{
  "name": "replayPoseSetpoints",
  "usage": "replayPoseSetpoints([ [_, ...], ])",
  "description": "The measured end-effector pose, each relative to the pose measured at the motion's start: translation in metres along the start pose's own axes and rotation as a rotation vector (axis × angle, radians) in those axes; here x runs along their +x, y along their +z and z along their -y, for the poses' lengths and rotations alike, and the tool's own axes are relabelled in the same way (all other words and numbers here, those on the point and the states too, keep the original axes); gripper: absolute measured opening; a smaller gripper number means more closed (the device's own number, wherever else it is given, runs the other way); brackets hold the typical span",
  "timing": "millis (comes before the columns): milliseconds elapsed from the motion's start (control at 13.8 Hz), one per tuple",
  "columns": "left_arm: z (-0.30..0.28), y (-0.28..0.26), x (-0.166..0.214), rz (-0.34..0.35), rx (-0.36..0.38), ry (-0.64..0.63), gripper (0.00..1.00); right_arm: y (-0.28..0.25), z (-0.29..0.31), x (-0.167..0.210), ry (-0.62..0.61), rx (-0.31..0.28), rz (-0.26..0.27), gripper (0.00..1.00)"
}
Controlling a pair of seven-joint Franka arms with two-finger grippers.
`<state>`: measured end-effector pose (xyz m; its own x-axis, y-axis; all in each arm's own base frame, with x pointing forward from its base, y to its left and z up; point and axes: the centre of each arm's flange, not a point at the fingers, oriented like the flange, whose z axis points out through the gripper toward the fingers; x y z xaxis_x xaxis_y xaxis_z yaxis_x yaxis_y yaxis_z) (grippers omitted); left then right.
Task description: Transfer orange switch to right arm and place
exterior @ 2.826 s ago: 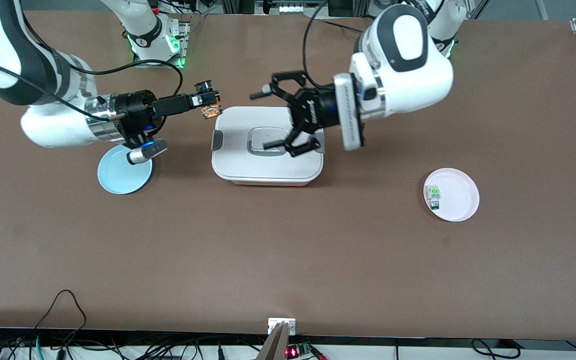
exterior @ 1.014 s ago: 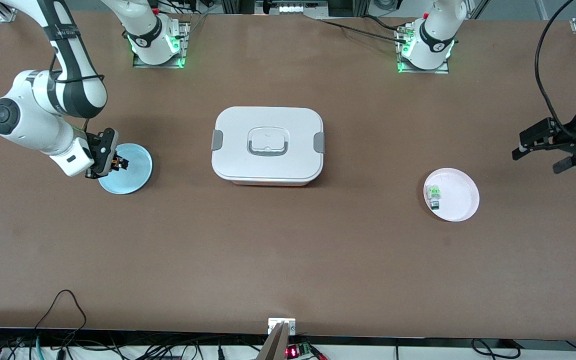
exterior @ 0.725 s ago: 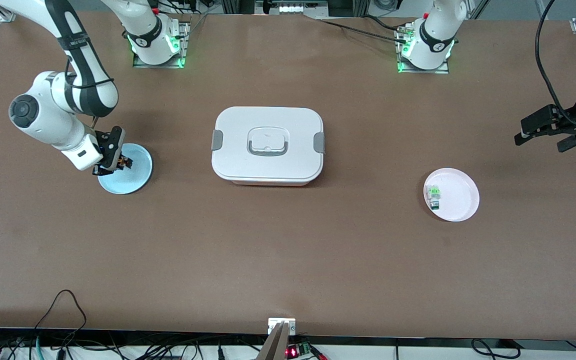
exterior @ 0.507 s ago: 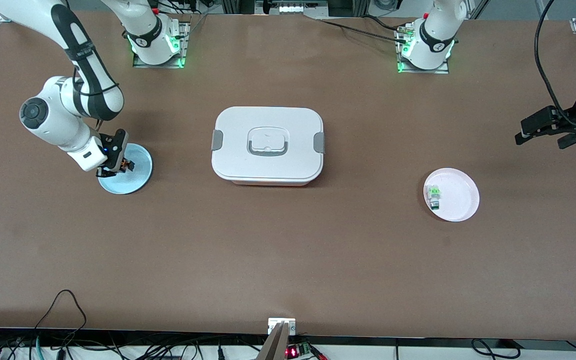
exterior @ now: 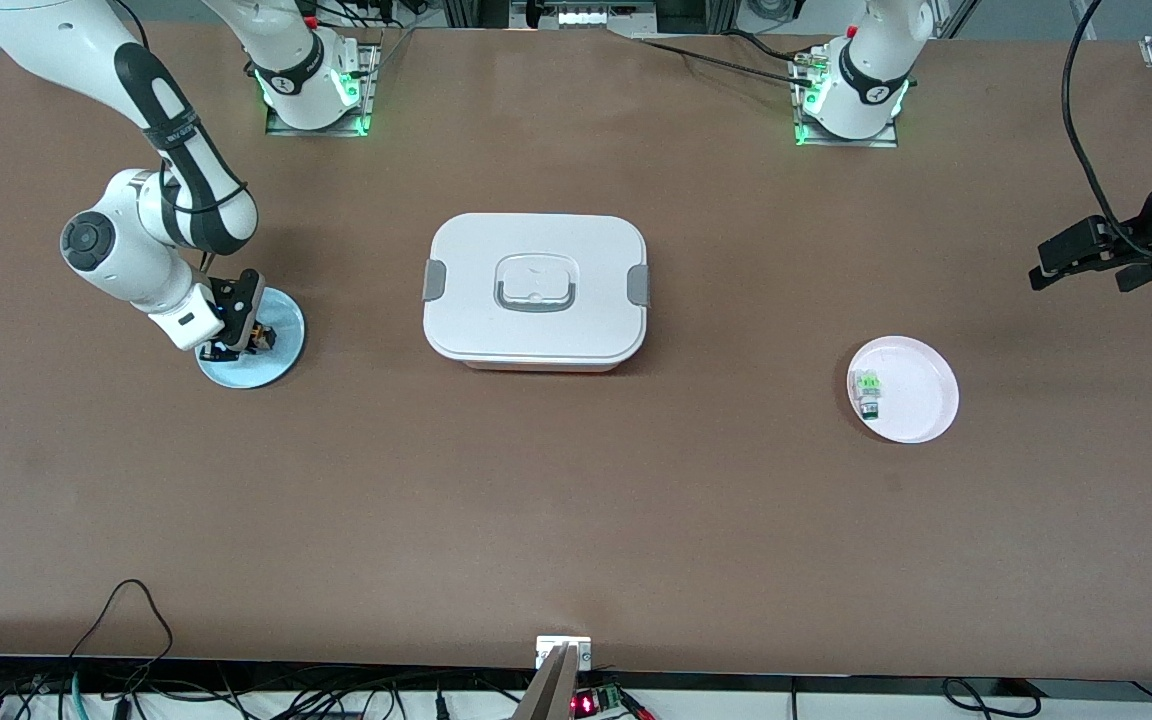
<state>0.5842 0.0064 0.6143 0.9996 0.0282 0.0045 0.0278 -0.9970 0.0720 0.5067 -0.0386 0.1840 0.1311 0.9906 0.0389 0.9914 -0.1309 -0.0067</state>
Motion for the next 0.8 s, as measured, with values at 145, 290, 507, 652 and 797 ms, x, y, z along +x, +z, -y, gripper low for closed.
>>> replayPoseSetpoints([
  [145, 0.0, 0.0, 0.0, -0.001, 0.0, -0.001, 1.0, -0.006, -0.005, 0.002, 0.005, -0.002, -0.003, 0.78],
  [290, 0.0, 0.0, 0.0, -0.001, 0.0, 0.0, 1.0, -0.023, -0.018, 0.007, 0.052, 0.02, -0.008, 0.99],
  [507, 0.0, 0.0, 0.0, -0.001, 0.0, 0.0, 1.0, -0.072, -0.043, 0.02, 0.157, 0.09, -0.011, 1.0],
  [652, -0.001, 0.0, 0.0, -0.001, 0.0, 0.002, 1.0, -0.112, -0.059, 0.028, 0.256, 0.117, -0.008, 1.0],
  [797, -0.004, 0.0, 0.0, -0.001, 0.003, 0.006, 1.0, -0.153, -0.068, 0.045, 0.397, 0.118, -0.006, 1.0],
])
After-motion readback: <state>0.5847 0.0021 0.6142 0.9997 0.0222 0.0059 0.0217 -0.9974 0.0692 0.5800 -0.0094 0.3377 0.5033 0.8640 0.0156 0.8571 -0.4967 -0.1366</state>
